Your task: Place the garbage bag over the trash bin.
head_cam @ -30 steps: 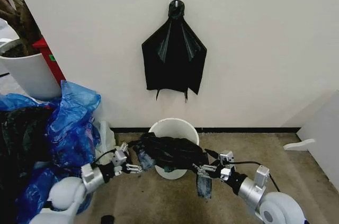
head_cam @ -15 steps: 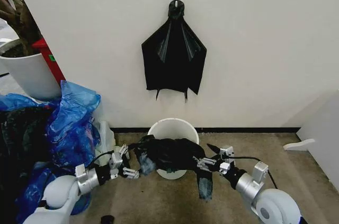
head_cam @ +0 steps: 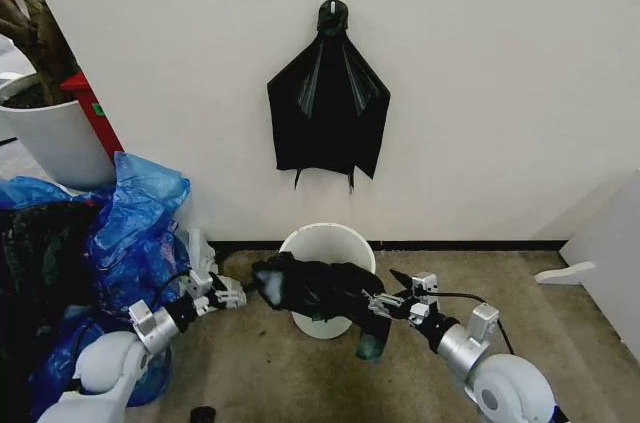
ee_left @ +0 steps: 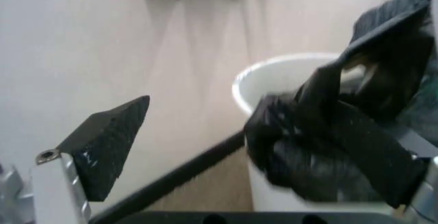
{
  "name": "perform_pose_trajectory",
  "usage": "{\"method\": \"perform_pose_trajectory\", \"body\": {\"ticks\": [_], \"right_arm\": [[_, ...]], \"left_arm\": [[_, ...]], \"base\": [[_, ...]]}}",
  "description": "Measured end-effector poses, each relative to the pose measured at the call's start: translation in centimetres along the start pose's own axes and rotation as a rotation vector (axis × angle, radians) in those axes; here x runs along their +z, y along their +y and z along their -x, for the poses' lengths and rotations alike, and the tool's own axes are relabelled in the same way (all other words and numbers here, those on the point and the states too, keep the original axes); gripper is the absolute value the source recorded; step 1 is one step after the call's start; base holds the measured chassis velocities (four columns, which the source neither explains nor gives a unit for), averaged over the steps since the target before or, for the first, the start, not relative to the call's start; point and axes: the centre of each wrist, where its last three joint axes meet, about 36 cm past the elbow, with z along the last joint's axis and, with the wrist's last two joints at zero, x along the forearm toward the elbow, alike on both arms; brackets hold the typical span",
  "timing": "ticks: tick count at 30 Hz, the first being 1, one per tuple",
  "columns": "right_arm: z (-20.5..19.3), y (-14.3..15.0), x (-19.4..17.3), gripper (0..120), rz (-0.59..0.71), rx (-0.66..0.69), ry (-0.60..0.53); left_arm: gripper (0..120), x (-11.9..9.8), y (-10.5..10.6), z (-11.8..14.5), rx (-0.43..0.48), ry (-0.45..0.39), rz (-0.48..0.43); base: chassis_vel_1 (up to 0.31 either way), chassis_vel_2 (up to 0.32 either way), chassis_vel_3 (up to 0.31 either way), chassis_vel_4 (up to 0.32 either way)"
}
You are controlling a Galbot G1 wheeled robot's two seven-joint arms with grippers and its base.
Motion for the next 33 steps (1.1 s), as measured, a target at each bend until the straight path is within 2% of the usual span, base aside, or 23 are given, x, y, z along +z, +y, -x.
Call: {"method": "perform_pose_trajectory", "body": {"ticks": [4, 9, 13, 15, 17, 18, 19, 21, 23, 26, 28, 32, 33], "right_arm": [[0.1, -0.2, 0.1, 100, 0.000, 0.005, 0.004], [0.4, -0.2, -0.1, 100, 0.004, 0.006, -0.002], [0.4, -0.3, -0.1, 100, 0.003, 0.011, -0.002], [0.3, -0.5, -0.4, 100, -0.002, 0.016, -0.007], [0.3, -0.3, -1.0, 100, -0.014, 0.018, -0.018], [0.3, -0.3, -1.0, 100, -0.014, 0.018, -0.018], [0.3, -0.2, -1.5, 100, -0.024, 0.024, -0.023], [0.5, 0.0, -2.6, 100, -0.039, 0.059, -0.025], [0.8, 0.0, -4.3, 100, -0.061, 0.109, -0.018], [1.2, -0.1, -5.3, 100, -0.080, 0.136, -0.007], [3.0, -0.8, -7.9, 100, -0.117, 0.168, 0.029], [5.9, -1.7, -11.8, 100, -0.112, 0.163, 0.103], [5.9, -1.7, -11.8, 100, -0.112, 0.163, 0.103]], "left_arm": [[100, 0.2, 1.5, -1.8, 0.044, 0.038, 0.053], [100, 1.1, 3.0, -3.7, 0.030, 0.081, 0.103], [100, 1.7, 3.9, -4.9, 0.000, 0.106, 0.138], [100, 1.7, 3.8, -4.9, -0.074, 0.088, 0.126], [100, 1.5, 3.2, -4.3, -0.154, 0.048, 0.087], [100, 1.5, 3.2, -4.3, -0.154, 0.048, 0.087], [100, 1.1, 2.5, -3.7, -0.209, 0.017, 0.046], [100, -0.1, 0.9, -2.6, -0.309, -0.029, -0.031], [100, -2.7, -0.5, -1.4, -0.380, -0.080, -0.107], [100, -4.2, -1.5, -1.1, -0.404, -0.101, -0.146], [100, -6.7, -3.3, -1.1, -0.433, -0.112, -0.211], [100, -9.0, -5.9, -1.9, -0.486, -0.041, -0.308], [100, -9.0, -5.9, -1.9, -0.486, -0.041, -0.308]], "base": [[0.000, 0.000, 0.000, 0.000], [0.000, 0.000, 0.000, 0.000], [0.000, 0.000, 0.000, 0.000], [0.000, 0.000, 0.000, 0.000], [0.000, 0.000, 0.000, 0.000], [0.000, 0.000, 0.000, 0.000], [0.000, 0.000, 0.000, 0.000], [0.000, 0.000, 0.000, 0.000], [0.000, 0.000, 0.000, 0.000], [0.000, 0.000, 0.000, 0.000], [0.000, 0.000, 0.000, 0.000], [0.000, 0.000, 0.000, 0.000], [0.000, 0.000, 0.000, 0.000]]}}
